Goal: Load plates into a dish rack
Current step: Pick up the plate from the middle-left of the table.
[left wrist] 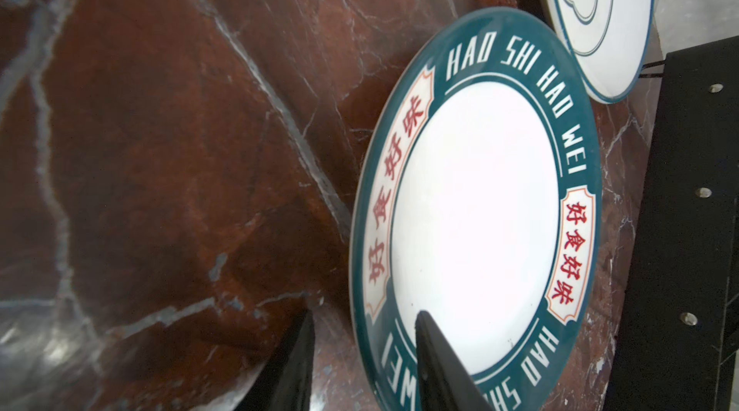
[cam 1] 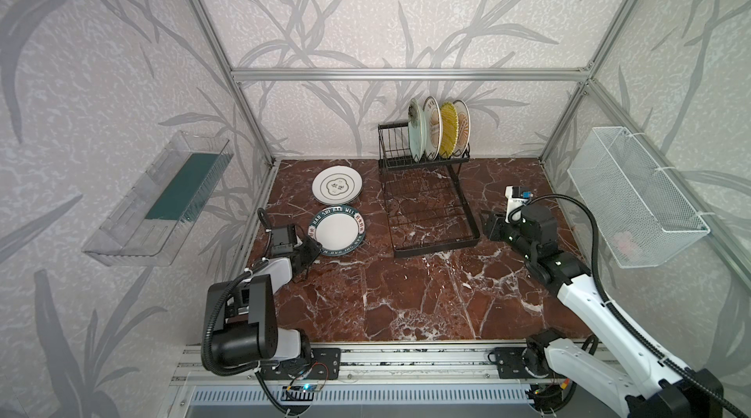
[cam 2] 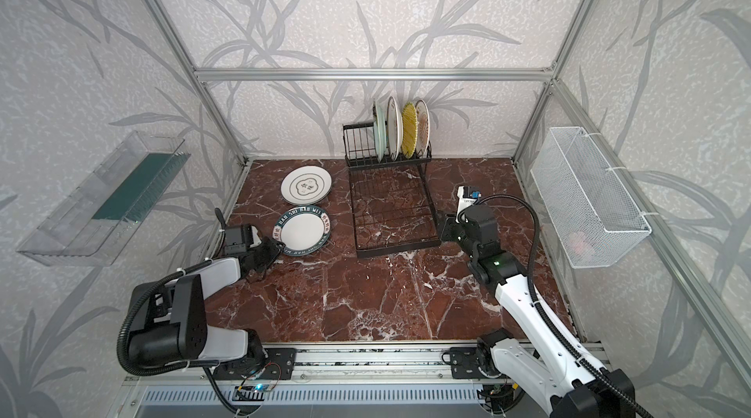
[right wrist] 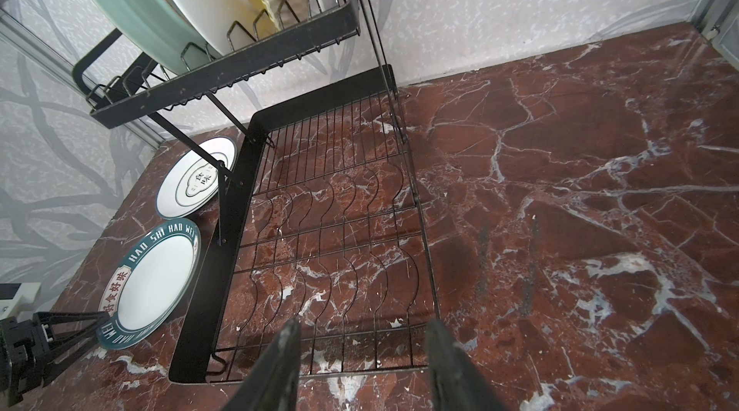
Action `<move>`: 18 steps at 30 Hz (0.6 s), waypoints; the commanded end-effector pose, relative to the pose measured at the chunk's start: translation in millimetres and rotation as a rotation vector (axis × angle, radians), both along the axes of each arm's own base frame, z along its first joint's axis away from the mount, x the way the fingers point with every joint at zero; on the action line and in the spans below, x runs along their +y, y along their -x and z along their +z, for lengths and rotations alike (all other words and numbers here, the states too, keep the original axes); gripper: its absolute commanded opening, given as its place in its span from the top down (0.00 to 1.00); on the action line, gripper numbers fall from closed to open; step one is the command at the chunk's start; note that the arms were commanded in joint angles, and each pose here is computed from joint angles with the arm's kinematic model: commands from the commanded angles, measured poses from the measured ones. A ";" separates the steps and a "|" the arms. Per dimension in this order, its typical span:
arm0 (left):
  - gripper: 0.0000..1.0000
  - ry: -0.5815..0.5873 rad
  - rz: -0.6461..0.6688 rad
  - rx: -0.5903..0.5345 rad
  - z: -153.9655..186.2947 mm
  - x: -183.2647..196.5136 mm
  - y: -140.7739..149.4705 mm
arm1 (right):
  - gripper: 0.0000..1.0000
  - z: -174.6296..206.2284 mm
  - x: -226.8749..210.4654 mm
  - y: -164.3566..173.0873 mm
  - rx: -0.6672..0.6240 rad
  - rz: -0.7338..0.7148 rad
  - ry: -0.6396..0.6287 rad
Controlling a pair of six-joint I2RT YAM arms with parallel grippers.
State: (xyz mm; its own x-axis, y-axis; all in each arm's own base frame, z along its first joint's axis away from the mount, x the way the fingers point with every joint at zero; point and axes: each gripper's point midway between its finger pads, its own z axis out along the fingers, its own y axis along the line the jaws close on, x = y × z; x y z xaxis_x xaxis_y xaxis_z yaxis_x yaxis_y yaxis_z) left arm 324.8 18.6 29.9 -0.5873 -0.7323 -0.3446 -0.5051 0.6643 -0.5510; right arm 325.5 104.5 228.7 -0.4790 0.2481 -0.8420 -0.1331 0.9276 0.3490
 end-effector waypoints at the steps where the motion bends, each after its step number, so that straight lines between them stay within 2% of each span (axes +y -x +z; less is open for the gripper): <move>1: 0.62 0.026 0.000 -0.018 2.4 -1.0 -6.7 | 0.49 2.7 -2.7 -1.1 -0.016 -0.010 0.004; 12: 0.72 0.043 -0.009 -0.021 -3.0 -4.2 -8.1 | 0.49 1.2 -2.8 -1.0 -0.014 -0.011 0.002; 18: 0.82 0.039 -0.002 -0.022 -2.8 -3.0 -7.6 | 0.49 1.4 -2.4 -1.0 -0.015 -0.008 0.002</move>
